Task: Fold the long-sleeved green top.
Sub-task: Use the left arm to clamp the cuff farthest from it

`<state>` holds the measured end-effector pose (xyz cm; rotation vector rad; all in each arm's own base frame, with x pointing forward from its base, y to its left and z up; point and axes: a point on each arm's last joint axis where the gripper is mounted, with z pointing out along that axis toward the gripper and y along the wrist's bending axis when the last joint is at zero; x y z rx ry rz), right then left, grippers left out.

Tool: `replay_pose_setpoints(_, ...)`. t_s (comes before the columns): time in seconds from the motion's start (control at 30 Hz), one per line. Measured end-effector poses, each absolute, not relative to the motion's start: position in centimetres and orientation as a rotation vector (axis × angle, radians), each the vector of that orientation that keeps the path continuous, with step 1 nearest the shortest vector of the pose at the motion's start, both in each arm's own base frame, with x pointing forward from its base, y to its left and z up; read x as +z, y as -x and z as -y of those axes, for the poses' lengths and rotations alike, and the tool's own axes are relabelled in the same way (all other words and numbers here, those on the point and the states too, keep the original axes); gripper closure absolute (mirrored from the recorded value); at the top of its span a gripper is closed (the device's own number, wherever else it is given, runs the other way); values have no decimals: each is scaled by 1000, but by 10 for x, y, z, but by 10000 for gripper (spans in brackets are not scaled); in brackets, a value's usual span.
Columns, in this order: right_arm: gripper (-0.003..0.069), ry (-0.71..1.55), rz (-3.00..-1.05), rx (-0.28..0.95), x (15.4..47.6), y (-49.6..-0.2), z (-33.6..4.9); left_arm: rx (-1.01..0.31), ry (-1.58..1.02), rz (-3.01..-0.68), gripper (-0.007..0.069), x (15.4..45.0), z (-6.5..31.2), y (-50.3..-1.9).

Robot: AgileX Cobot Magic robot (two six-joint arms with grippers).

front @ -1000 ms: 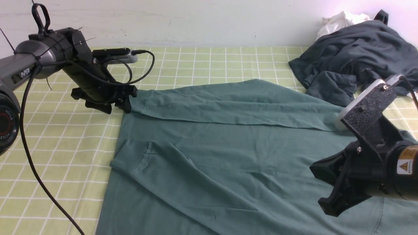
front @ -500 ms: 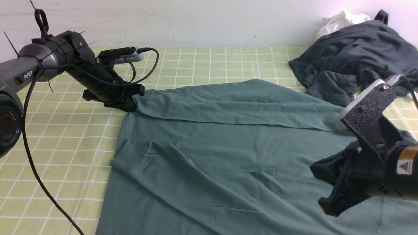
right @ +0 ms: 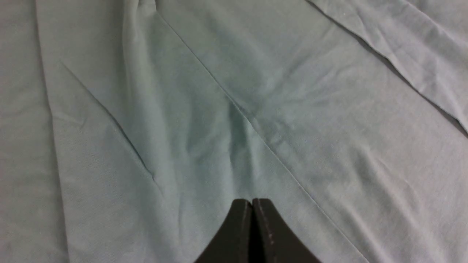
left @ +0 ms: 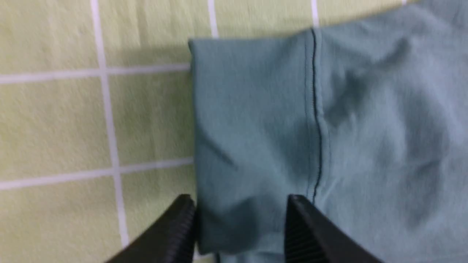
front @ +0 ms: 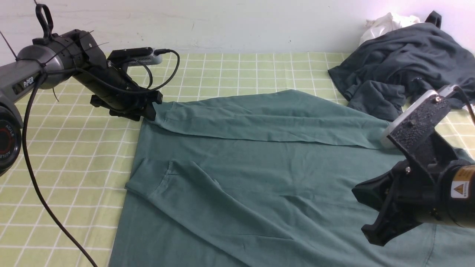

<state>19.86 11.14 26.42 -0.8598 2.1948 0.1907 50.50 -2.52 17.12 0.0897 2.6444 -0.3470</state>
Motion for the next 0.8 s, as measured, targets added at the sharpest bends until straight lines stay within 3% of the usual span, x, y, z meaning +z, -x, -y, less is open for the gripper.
replay_pose_setpoints(0.13,675,860,-2195,191,264,-199,-111,-332,-80,-2609,249,173,24,-508)
replay_pose_setpoints(0.23,675,860,-2195,191,264,-199,-111,-326,-75,-2593,285,173,24,-509)
replay_pose_setpoints(0.37,675,859,-2194,191,264,-199,-111,-325,-74,-2591,456,173,24,-510)
replay_pose_setpoints(0.4,675,859,-2194,191,264,-199,-111,-325,-74,-2591,465,173,24,-510)
replay_pose_setpoints(0.43,675,859,-2194,191,264,-199,-111,-324,-75,-2591,532,173,24,-510)
replay_pose_setpoints(0.57,675,859,-2194,191,264,-199,-111,-316,-72,-2593,595,173,21,-510)
replay_pose_setpoints(0.63,675,859,-2194,191,264,-199,-111,-311,-67,-2596,577,173,17,-509)
replay_pose_setpoints(0.8,675,859,-2194,191,264,-199,-111,-310,-41,-2598,375,173,9,-509)
